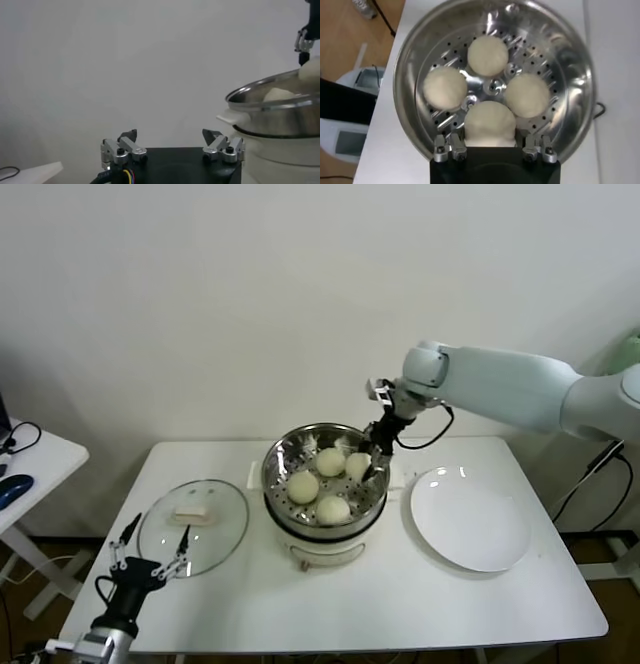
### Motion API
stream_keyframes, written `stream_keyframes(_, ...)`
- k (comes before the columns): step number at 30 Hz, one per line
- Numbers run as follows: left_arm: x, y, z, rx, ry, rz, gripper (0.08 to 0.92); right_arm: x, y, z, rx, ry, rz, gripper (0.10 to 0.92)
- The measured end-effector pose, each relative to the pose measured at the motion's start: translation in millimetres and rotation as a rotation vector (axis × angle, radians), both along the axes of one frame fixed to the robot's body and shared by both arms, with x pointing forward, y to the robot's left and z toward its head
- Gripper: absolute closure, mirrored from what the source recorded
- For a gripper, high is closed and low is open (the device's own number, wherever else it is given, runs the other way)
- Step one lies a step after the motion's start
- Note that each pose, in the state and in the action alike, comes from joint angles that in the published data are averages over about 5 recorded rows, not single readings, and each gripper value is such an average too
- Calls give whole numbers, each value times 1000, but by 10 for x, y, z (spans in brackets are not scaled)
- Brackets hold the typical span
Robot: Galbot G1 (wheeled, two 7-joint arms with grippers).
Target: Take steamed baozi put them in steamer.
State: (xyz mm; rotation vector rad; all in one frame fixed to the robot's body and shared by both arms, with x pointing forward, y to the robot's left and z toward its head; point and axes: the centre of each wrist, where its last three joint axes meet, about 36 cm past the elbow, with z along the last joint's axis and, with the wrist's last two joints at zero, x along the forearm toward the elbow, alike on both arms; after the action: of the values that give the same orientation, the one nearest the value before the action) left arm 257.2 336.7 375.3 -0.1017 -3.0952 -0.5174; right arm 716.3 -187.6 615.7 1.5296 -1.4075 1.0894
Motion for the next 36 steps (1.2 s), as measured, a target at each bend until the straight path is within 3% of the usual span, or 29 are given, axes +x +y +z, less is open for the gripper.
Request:
stream_keyframes(23, 26, -2, -44, -8, 8, 2, 177, 43, 99, -329, -67, 2, 4, 369)
stream_keyframes(26, 23, -5, -54, -10, 10, 1, 177, 37, 107, -350, -65, -1, 5, 344)
stream_keyframes(31, 25, -9, -66, -11, 12, 1, 177, 35, 148, -348, -56, -4, 11, 229)
stream_keyframes(36, 24, -8, -73, -11, 13, 2, 177, 48, 201, -304, -42, -5, 13, 201)
